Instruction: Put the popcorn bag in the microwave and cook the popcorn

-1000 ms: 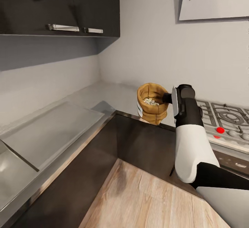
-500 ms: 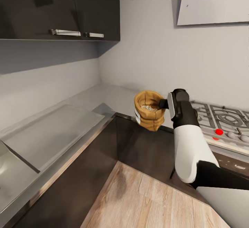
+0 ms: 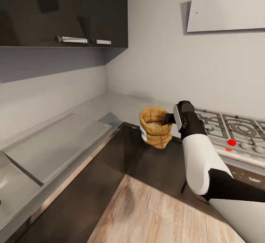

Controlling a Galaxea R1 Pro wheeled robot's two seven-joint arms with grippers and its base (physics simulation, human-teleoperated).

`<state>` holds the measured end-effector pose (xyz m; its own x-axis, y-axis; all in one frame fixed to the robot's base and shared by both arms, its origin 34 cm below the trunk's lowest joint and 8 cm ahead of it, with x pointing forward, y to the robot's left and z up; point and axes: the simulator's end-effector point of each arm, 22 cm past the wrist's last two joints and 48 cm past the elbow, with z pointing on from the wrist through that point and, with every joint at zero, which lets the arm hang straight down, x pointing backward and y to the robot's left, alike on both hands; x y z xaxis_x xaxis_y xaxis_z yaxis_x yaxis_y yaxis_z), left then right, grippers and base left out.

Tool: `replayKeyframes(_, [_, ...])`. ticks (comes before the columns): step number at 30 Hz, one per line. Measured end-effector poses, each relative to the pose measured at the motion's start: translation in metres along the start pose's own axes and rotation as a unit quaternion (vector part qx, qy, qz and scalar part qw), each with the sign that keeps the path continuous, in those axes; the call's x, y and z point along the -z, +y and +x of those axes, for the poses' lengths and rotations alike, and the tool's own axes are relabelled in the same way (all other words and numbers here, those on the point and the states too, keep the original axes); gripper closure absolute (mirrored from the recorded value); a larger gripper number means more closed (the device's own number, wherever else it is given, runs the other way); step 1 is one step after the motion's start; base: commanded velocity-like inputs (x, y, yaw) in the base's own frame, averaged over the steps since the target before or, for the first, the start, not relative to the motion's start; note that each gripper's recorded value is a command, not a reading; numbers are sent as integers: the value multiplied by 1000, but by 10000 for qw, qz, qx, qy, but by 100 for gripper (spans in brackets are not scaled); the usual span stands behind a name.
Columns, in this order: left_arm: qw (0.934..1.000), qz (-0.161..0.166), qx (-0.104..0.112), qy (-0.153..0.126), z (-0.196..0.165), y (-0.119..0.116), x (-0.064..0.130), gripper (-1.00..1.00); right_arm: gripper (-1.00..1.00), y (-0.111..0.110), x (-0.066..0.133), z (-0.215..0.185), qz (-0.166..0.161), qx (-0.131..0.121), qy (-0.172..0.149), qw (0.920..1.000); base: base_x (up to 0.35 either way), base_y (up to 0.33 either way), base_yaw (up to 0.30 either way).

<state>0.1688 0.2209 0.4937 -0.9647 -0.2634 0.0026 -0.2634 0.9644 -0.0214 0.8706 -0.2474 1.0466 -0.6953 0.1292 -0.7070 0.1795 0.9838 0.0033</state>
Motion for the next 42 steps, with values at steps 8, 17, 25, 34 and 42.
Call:
replayKeyframes(8, [10000, 17, -3, -62, -5, -1, 0, -100, 100, 2, 3, 3, -29, 26, 44, 10000, 0, 0, 0])
replayKeyframes(17, [9999, 35, -4, -131, -10, -3, 1, -100, 100, 6, 9, 3, -100, 9, 59, 9999, 0, 0, 0])
replayKeyframes(25, [9998, 52, -6, -193, -15, -4, 1, -100, 100, 5, 17, -2, -104, 4, -7, 9999, 0, 0, 0])
replayKeyframes(34, [9997, 60, -7, -223, -17, -5, 2, -100, 100, 3, 21, -4, -49, 5, -36, 10000, 0, 0, 0])
replayKeyframes(42, [9997, 62, -7, -223, -17, -5, 2, -100, 100, 4, 21, -4, -79, -2, -33, 10000, 0, 0, 0])
